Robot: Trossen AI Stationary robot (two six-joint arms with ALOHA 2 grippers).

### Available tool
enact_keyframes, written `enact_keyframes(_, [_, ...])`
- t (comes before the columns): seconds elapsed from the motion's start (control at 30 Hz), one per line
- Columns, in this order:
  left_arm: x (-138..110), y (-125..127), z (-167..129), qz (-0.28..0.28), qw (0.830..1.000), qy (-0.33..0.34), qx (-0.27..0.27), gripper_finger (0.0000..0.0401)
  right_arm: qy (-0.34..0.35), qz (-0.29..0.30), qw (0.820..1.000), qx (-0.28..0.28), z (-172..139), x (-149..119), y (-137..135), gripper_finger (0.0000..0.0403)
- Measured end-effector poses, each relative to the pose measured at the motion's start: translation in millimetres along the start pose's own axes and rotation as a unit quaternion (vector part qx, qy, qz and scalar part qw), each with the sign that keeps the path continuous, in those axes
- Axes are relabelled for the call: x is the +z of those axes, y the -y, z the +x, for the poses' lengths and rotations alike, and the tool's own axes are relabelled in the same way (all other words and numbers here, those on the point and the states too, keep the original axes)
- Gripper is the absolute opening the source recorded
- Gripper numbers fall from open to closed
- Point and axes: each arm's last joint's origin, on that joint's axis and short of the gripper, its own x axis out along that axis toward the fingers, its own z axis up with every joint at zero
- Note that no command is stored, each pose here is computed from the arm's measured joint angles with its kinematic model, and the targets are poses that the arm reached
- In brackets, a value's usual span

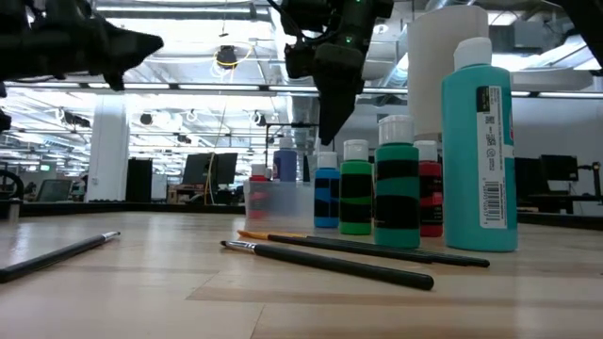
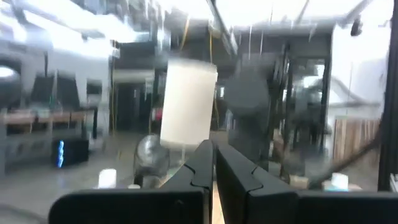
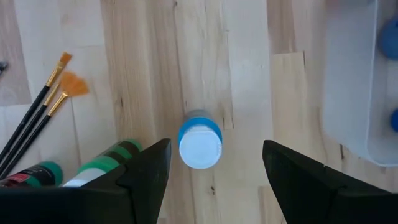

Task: Pick & Place Paint Supplies
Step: Put the small blue paint bottle into the transparent bin

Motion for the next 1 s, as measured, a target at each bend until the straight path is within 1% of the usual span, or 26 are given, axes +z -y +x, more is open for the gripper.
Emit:
enact_keyframes(0.03, [5.5,0.0,-0.1,-0.005,1.000,0.028,0.000,0.0002,0.000,0.001,1.000,0.000,0.0,0.0,0.0,0.0249])
enact_keyframes(0.13, [7.7,-0.1,-0.3,-0.007,0.999,0.039,0.000,0.0002,-0.004,0.005,1.000,0.000,0.0,-0.8,0.0,0.0249])
enact_keyframes(0.2, [11.4,-0.1,-0.7,-0.010,0.998,0.059,0.000,0.0002,-0.004,0.003,1.000,0.001,0.4,-0.4,-1.9,0.0249])
enact_keyframes(0.6, [11.7,-0.1,-0.7,-0.011,0.998,0.060,0.000,0.0002,0.004,0.001,1.000,-0.001,3.0,1.8,1.1,0.0249])
enact_keyframes(0.7, [11.7,-0.1,-0.7,-0.011,0.998,0.060,0.000,0.0002,0.011,-0.003,1.000,-0.001,10.4,3.7,1.4,0.0249])
enact_keyframes(0.8, [11.8,-0.1,-0.7,-0.011,0.998,0.061,0.000,0.0002,-0.011,-0.003,1.000,-0.001,17.5,-1.3,2.8,0.0249])
enact_keyframes(1.0, [12.2,-0.1,-0.8,-0.011,0.998,0.062,0.000,0.0002,-0.006,0.002,1.000,-0.001,17.6,-1.0,2.4,0.0249])
